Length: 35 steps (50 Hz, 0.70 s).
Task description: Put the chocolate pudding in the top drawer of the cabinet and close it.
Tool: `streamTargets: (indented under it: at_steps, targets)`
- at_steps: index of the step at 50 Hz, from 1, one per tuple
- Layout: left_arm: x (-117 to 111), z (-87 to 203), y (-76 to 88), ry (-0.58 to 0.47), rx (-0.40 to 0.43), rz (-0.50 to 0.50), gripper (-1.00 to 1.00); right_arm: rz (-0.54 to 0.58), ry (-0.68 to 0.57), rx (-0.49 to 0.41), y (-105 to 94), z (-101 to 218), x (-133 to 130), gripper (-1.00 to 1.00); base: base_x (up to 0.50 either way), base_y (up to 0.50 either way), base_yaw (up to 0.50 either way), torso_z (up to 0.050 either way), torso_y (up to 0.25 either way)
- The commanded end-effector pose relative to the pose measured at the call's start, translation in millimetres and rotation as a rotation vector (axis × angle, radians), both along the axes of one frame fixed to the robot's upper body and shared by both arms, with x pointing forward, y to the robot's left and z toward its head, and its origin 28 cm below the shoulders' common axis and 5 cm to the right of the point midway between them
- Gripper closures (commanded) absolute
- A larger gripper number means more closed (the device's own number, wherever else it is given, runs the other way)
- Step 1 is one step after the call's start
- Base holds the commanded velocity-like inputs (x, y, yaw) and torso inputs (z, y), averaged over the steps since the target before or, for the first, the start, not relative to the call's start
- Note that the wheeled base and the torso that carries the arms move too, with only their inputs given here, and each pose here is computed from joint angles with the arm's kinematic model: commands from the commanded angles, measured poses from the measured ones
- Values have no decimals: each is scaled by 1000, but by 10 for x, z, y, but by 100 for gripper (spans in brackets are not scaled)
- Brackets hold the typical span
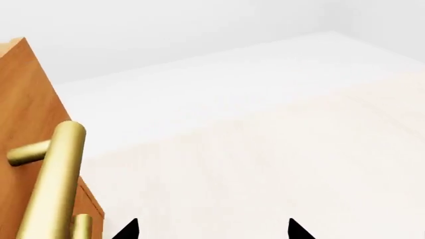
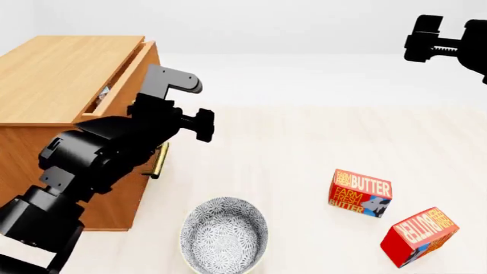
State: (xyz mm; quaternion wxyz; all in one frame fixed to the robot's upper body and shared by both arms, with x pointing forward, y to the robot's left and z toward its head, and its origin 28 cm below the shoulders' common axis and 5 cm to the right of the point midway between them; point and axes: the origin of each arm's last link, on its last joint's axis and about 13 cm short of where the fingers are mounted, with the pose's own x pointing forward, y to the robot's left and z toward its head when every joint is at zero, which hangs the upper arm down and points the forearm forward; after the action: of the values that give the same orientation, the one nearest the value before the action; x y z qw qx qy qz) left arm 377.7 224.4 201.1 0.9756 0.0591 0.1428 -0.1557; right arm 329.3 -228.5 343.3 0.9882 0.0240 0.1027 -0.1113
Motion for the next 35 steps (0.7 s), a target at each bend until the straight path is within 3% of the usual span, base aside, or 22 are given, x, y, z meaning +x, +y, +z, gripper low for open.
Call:
streamTargets:
  at_steps: [1, 25, 35]
  targets:
    - [15, 43, 291, -22, 38, 126, -100, 5, -1, -1, 23, -1, 14, -100, 0, 0, 0, 0, 0]
    - [-102, -17, 567, -10, 53, 200, -100, 9, -3, -3, 50, 7, 25, -100, -3, 0, 1, 0, 1]
    - [-338, 37, 481, -29, 44, 107, -100, 11, -3, -2, 53, 1, 13, -100, 0, 0, 0, 0, 0]
